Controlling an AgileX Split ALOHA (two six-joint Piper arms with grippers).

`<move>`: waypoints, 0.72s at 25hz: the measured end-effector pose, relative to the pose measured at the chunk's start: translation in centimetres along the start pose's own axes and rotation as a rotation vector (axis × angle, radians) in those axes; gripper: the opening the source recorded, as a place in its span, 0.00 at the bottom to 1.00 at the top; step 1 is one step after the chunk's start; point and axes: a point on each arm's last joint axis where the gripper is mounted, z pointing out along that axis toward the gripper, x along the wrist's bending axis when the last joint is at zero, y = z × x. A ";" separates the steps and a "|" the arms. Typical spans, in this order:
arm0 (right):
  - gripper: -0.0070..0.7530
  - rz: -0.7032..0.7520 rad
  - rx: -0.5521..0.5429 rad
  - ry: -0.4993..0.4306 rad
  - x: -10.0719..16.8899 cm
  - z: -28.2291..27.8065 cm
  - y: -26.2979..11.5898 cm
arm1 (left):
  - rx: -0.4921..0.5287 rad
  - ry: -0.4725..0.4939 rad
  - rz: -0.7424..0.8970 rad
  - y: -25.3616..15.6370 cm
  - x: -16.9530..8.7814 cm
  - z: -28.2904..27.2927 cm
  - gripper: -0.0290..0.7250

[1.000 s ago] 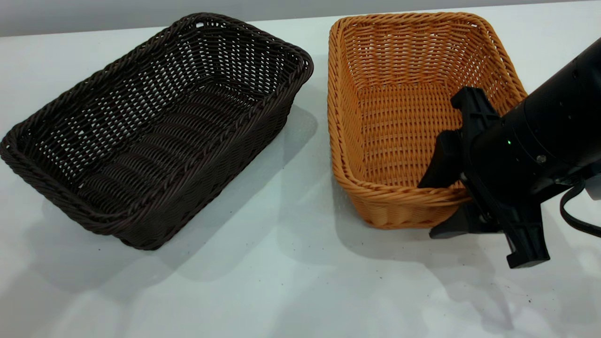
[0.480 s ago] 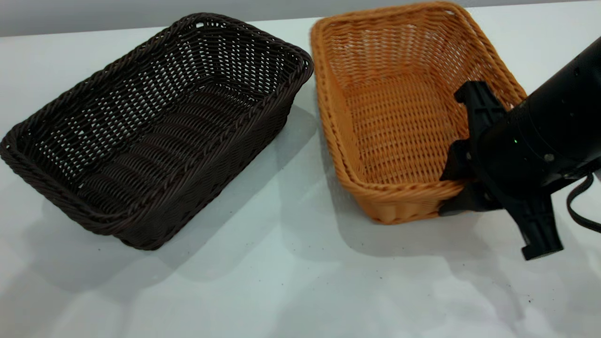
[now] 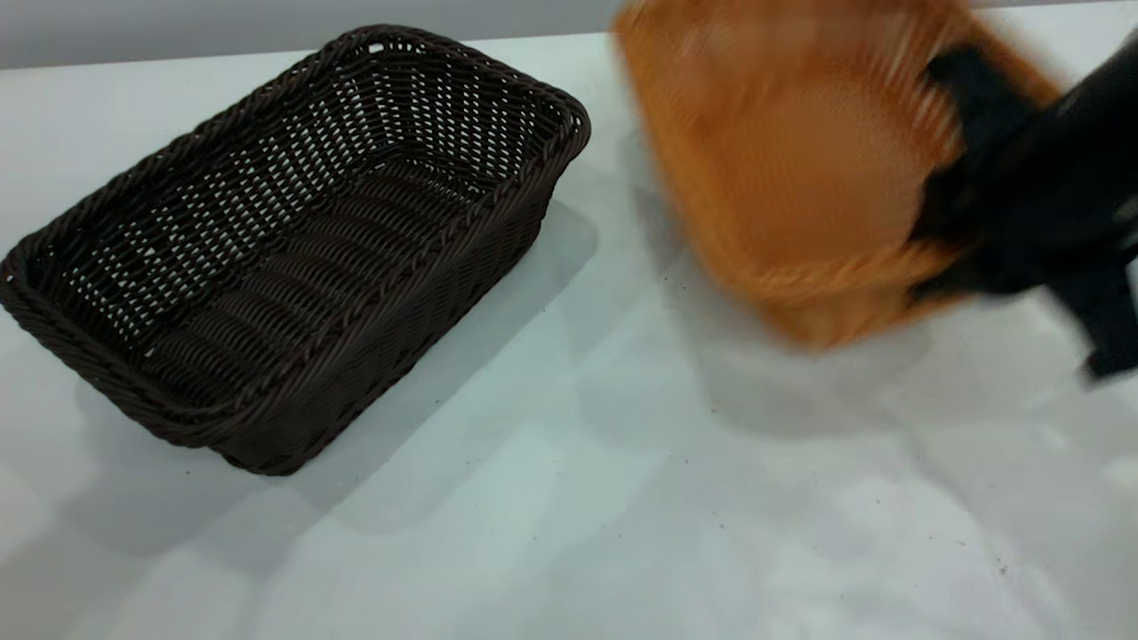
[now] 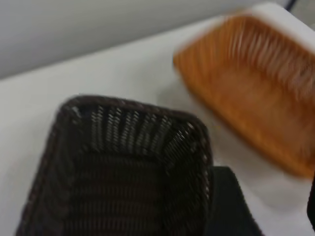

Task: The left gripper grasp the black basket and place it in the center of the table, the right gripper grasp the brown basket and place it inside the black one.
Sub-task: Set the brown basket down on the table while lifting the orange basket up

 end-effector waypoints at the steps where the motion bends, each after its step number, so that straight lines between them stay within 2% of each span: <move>1: 0.16 -0.004 -0.011 0.020 0.1 -0.5 0.6 | 0.004 -0.001 -0.003 0.0 0.1 0.1 0.49; 4: 0.16 -0.023 -0.026 0.077 0.5 -2.0 2.3 | 0.003 0.021 -0.006 -0.1 0.4 0.2 0.49; 7: 0.16 -0.112 -0.035 0.150 1.1 -3.6 3.9 | 0.019 0.019 -0.021 -0.3 0.7 0.7 0.49; 12: 0.16 -0.280 0.051 0.258 1.4 -5.4 5.8 | 0.073 0.006 -0.065 -1.0 1.4 2.1 0.49; 18: 0.16 -0.315 0.144 0.320 1.1 -6.7 8.8 | 0.174 -0.004 -0.075 -2.4 1.6 5.3 0.49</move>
